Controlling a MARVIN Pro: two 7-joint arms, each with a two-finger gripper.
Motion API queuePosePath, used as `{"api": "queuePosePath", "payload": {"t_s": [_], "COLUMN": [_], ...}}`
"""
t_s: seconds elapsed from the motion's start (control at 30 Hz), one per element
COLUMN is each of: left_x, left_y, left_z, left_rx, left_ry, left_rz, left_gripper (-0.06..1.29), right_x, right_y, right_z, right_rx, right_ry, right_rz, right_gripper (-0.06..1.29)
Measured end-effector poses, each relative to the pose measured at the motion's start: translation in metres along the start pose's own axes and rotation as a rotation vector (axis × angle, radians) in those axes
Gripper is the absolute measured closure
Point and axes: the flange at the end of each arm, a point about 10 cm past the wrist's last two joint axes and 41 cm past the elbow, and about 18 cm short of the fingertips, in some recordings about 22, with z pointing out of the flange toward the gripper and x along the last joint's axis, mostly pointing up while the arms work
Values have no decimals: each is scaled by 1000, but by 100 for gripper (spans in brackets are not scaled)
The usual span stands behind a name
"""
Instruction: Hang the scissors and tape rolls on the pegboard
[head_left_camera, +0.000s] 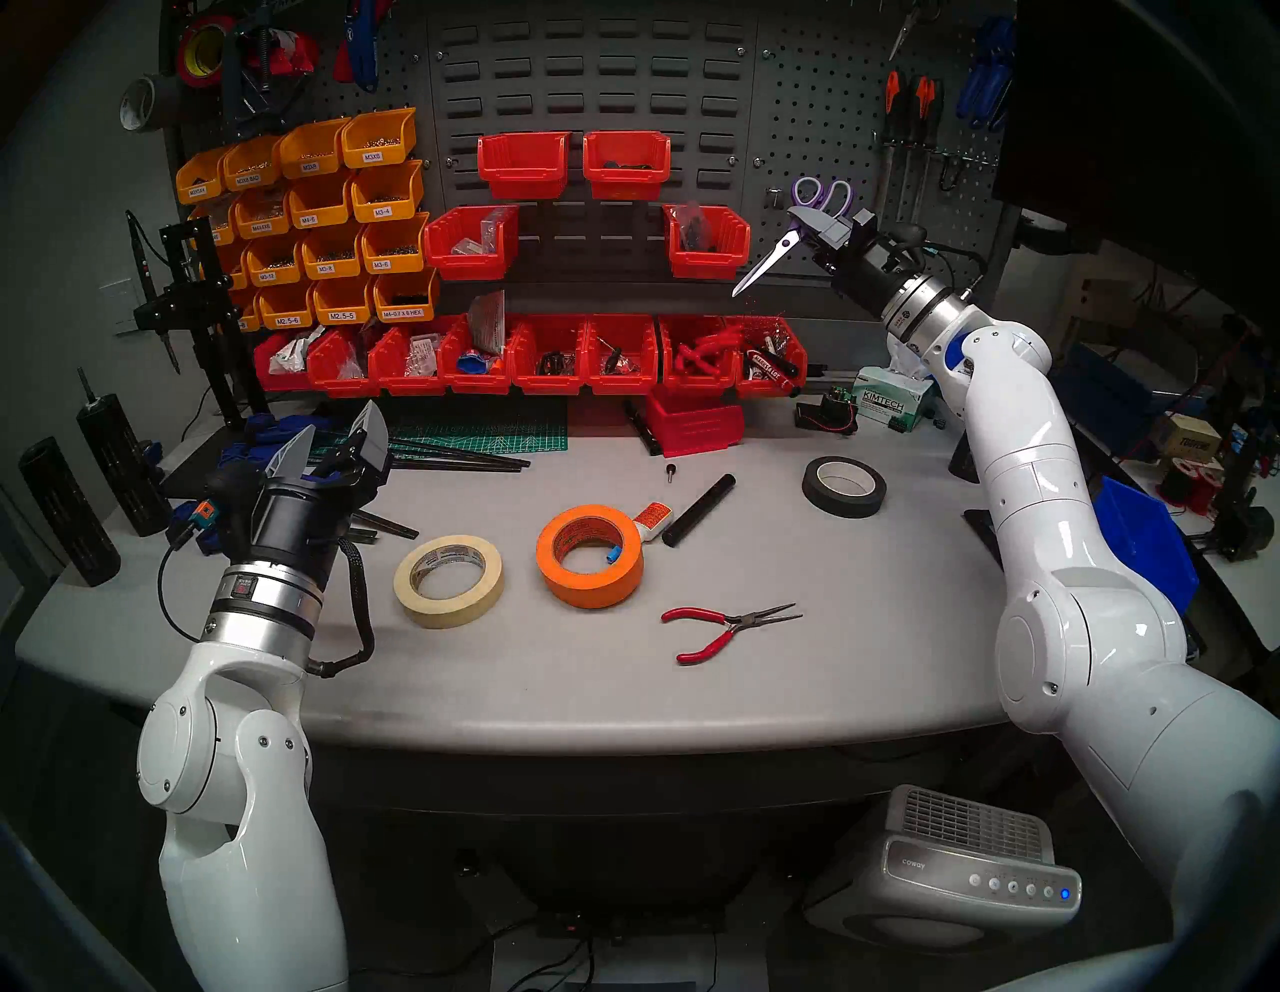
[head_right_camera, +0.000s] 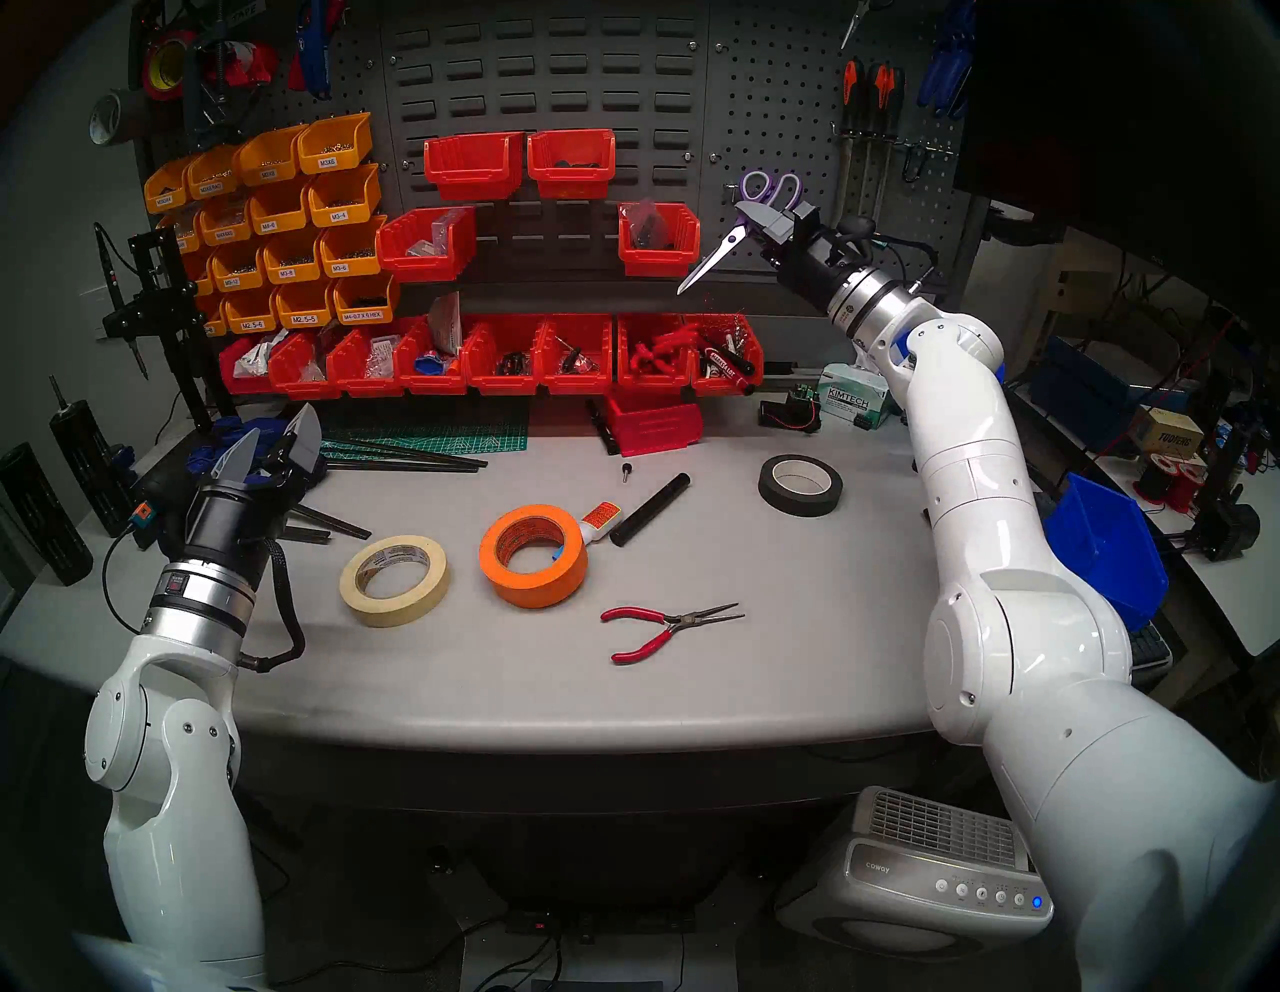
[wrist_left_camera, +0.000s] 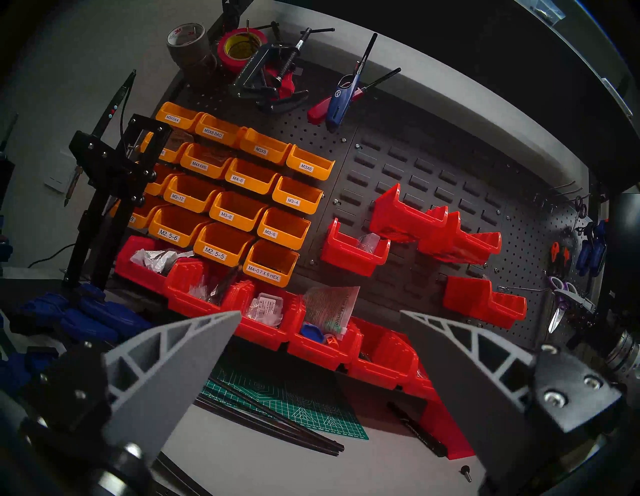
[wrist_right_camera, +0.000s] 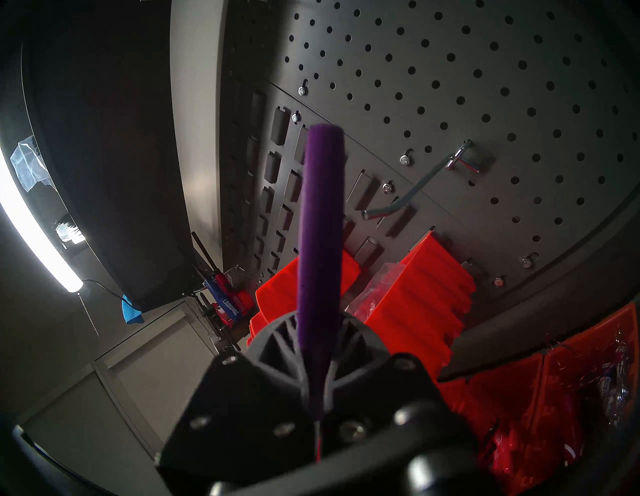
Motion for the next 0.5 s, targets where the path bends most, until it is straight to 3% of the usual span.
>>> {"api": "queuePosePath", "payload": {"t_s": [0.5], "left_x": [1], "left_y": [0], "left_z": [0], "left_rx": [1], "left_ry": [2], "left_rz": [0], "left_gripper": [-1], "right_x": [9], "right_y": [3], "right_z": [0], "right_rx": [9], "right_ry": [-11], "right_rz": [-35], "right_gripper": [125]}}
